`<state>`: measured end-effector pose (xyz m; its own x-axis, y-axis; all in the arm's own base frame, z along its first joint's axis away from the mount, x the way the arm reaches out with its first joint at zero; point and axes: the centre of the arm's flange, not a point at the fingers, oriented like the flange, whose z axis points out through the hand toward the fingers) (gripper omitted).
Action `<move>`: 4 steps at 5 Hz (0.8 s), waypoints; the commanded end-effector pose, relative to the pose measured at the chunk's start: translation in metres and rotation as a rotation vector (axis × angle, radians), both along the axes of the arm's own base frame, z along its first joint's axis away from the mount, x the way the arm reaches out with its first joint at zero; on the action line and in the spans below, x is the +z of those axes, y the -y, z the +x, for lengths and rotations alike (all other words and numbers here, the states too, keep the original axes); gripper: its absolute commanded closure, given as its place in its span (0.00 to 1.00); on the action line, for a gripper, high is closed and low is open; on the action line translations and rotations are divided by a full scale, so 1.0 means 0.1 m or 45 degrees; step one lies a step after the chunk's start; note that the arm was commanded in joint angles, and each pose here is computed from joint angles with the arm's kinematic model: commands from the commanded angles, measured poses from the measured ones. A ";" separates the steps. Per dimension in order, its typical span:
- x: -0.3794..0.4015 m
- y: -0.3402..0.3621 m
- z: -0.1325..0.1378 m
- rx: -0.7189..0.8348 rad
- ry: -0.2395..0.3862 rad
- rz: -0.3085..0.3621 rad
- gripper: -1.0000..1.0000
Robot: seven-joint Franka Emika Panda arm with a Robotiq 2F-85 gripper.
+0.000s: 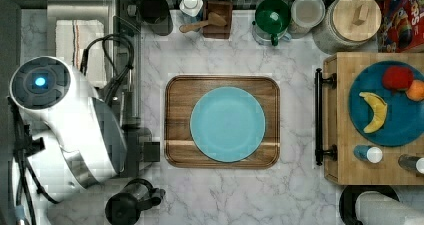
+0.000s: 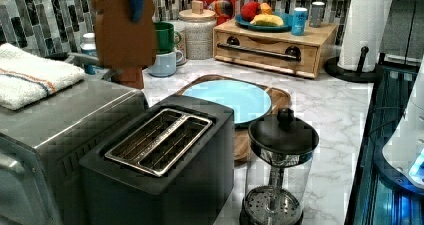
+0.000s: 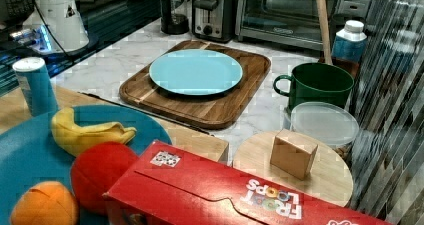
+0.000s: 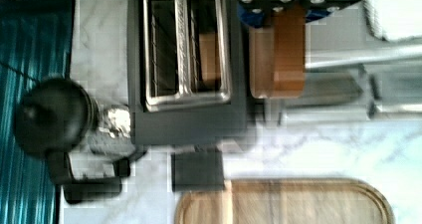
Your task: Pick up the toast.
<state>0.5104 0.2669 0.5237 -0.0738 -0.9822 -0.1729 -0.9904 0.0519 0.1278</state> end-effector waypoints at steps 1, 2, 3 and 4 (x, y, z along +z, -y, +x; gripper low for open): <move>-0.22 1.82 0.24 -0.048 0.083 -0.163 1.00; -0.32 2.27 0.25 -0.035 0.124 -0.208 1.00; -0.33 2.57 0.22 -0.006 0.084 -0.221 1.00; -0.38 2.64 0.25 -0.015 0.052 -0.202 1.00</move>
